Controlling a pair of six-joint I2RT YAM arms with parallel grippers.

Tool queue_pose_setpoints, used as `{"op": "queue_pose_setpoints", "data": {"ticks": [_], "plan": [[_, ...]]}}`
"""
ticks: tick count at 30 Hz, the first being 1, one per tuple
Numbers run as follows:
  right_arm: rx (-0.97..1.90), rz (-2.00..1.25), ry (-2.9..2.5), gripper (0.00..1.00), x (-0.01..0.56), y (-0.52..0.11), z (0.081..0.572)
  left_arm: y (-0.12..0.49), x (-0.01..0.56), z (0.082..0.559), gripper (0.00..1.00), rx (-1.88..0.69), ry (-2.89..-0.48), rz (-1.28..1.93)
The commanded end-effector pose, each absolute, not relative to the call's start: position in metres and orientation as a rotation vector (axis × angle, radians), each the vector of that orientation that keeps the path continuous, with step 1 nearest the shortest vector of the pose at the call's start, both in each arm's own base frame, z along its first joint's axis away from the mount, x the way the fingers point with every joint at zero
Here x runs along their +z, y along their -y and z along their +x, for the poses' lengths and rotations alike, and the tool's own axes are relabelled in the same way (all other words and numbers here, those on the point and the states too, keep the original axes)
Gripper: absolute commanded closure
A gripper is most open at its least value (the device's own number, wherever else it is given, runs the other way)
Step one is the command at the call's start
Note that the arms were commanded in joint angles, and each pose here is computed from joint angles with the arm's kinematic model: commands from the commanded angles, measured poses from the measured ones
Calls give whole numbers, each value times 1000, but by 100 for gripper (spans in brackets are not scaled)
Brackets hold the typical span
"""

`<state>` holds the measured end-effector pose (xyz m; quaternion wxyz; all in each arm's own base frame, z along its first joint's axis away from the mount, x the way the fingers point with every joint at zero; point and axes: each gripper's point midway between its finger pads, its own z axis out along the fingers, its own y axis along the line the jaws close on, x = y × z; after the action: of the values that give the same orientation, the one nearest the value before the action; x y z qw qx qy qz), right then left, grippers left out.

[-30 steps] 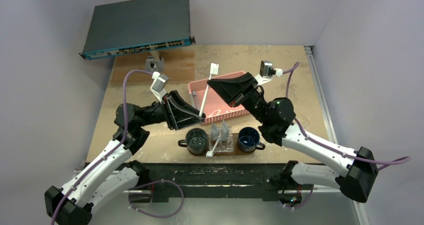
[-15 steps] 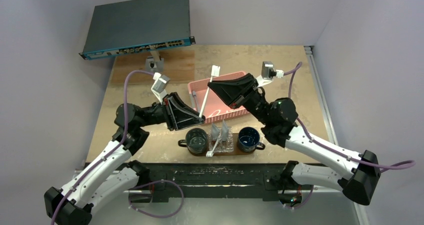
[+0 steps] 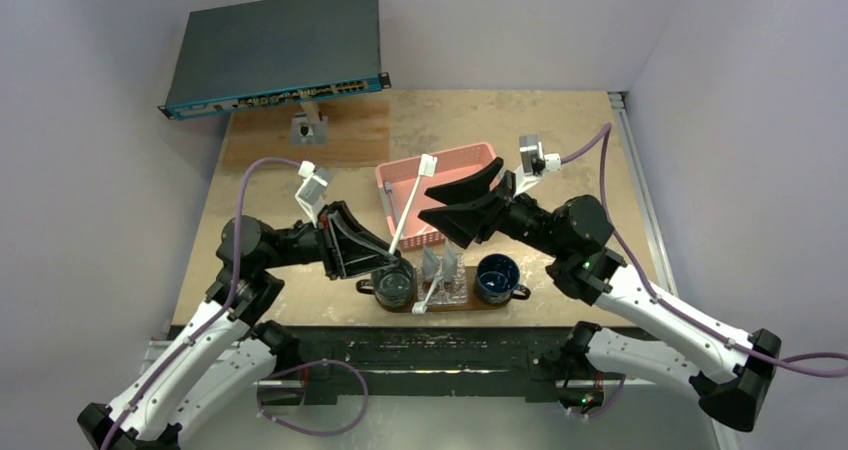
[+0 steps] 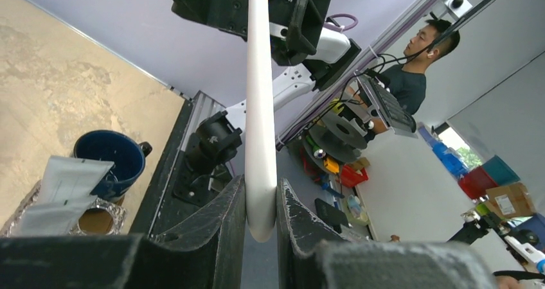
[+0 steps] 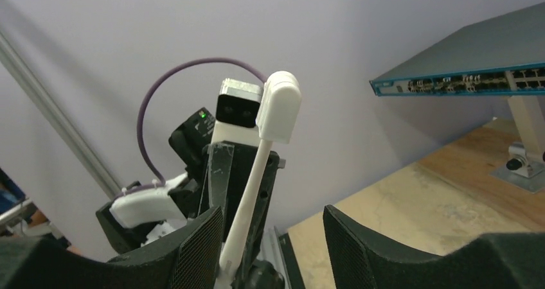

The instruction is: Prepare toiletry sets of a toothbrush and toothpaste on the tray

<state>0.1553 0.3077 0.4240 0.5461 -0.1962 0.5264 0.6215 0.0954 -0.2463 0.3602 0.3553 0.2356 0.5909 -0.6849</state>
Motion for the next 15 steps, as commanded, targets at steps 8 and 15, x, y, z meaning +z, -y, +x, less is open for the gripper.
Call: {"op": "queue_pose_setpoints", "data": {"ticks": [8, 15], "plan": [[1481, -785, -1312, 32, 415, -286, 134, 225, 333, 69, 100, -1608, -1667, 728], [1535, -922, -1319, 29, 405, -287, 115, 215, 320, 50, 100, -1590, -1726, 793]]}}
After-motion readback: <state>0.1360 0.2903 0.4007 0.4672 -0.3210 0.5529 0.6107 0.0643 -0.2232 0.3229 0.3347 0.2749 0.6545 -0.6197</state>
